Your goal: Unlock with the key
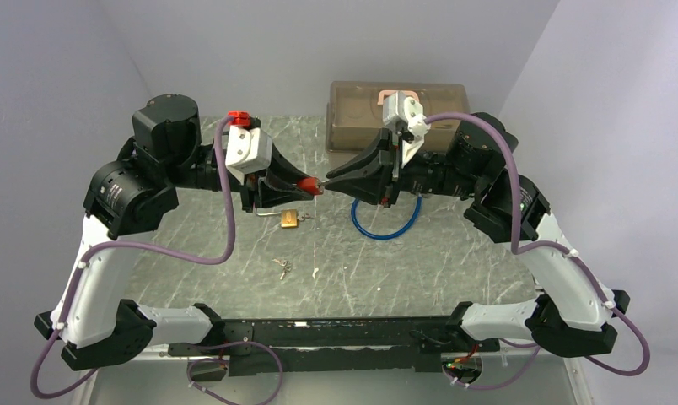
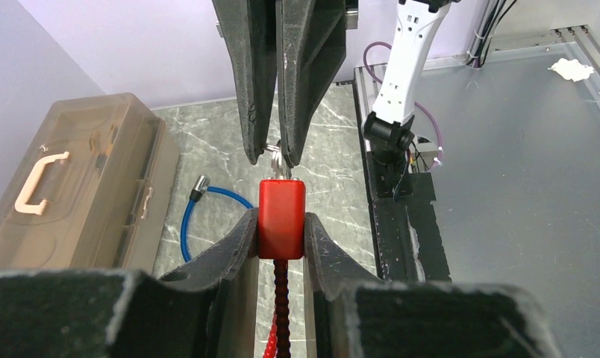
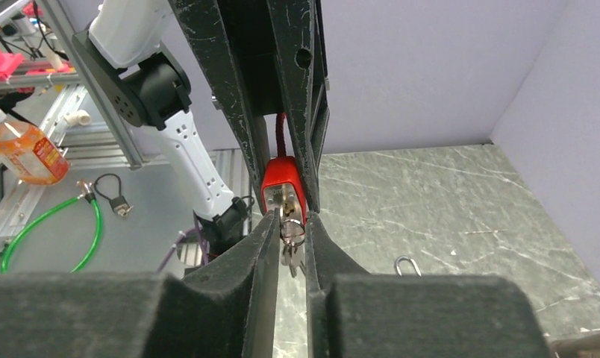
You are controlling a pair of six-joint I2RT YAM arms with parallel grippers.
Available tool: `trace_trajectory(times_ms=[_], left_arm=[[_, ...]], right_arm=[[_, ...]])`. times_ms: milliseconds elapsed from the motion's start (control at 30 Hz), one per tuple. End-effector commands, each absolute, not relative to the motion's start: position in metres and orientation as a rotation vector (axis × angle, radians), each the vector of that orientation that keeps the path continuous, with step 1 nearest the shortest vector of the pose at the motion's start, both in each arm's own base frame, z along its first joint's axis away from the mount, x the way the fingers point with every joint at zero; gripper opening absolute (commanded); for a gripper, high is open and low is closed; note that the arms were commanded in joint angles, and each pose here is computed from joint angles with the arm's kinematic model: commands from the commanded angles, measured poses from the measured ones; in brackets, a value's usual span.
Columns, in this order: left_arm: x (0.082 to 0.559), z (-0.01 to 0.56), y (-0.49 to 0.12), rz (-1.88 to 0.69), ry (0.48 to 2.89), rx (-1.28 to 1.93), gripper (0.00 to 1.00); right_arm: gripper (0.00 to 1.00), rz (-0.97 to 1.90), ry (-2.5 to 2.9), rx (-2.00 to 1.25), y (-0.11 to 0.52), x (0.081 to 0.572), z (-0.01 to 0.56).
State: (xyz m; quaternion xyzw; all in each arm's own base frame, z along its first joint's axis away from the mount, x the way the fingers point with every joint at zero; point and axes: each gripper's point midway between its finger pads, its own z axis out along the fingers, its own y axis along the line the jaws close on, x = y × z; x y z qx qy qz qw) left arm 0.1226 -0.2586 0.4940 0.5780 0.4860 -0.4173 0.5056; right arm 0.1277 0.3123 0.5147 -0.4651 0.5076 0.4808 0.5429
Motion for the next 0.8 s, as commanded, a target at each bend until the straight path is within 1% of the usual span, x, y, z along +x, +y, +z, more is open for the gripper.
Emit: trace_trajectory(times_ms=[0, 67, 400, 533, 767], left_arm=[[0.114, 0.508, -0.256, -0.996, 1.092, 1.398, 0.0], [0.115, 0.51, -0.256, -0.993, 1.09, 1.395, 0.0], [0.122, 0.525, -0.255, -0.926, 1.058, 1.381, 0.0], [0.123, 0.525, -0.257, -0.921, 1.052, 1.396, 0.0], [0.128, 0.512, -0.261, -0.59, 0.9, 1.513, 0.0]], right_arm=[[0.09, 1.135, 1.136, -1.092, 0.305, 0.123, 0.537], [0.0, 1.134, 1.156, -1.094, 0.307, 0.125, 0.533], [0.0, 1.141, 1.285, -1.126, 0.32, 0.135, 0.499], [0.0, 1.179, 1.293, -1.101, 0.325, 0.136, 0.497], [0.0, 1.243, 1.458, -0.94, 0.339, 0.155, 0.486]])
